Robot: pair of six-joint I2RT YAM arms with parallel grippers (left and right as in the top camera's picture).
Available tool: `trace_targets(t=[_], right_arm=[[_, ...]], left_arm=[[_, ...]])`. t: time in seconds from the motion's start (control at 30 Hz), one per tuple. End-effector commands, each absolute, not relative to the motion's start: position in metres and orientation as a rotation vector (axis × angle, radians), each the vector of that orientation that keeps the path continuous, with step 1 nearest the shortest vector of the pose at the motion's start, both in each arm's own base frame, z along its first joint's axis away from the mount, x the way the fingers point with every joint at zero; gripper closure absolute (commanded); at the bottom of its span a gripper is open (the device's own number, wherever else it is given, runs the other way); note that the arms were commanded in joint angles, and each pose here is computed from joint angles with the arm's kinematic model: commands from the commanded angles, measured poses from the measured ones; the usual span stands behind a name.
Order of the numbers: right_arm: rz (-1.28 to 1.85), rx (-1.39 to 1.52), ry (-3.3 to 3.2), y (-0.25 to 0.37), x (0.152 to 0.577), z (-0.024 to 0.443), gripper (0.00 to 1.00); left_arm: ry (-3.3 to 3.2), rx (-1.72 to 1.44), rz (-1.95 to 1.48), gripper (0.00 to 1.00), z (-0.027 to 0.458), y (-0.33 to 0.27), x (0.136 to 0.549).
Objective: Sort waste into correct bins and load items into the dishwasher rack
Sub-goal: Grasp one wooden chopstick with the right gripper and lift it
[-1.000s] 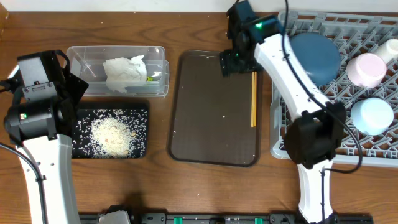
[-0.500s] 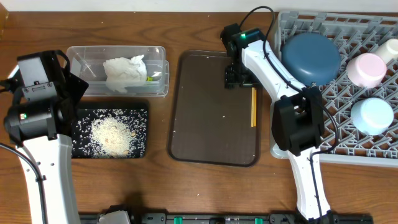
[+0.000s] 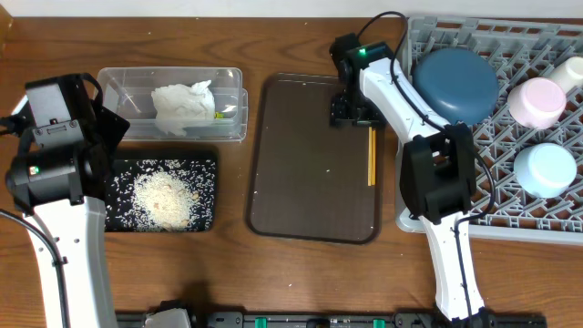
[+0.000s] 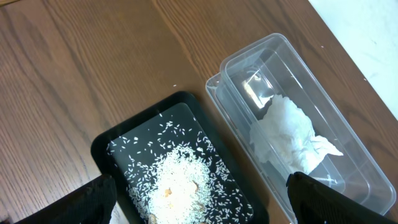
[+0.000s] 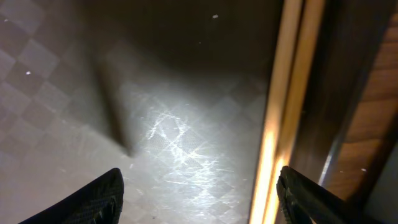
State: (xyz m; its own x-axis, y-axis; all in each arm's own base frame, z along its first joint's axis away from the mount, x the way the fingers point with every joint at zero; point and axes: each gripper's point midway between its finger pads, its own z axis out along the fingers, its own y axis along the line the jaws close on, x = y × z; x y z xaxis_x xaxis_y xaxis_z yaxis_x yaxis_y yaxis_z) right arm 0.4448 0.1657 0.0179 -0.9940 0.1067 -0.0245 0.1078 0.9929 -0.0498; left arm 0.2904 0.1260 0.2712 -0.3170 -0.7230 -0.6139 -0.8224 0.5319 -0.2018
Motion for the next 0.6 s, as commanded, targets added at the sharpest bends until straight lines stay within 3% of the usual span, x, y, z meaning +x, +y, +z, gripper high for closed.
trace_targets(t=[0.0, 0.43, 0.57], right_arm=[[-0.087, 0.156, 3.159, 0.162, 0.442, -0.002, 0.23], [-0.12, 0.158, 3.17, 0.158, 0.44, -0.008, 0.23], [-0.124, 0.124, 3.175, 0.161, 0.437, -0.016, 0.46]], left_arm=[[2.095, -1.272, 0.218, 0.1, 0.27, 0.131, 0.288], [2.095, -1.273, 0.218, 0.1, 0.27, 0.131, 0.288], [2.095, -1.272, 0.218, 0.1, 0.27, 0.131, 0.288]])
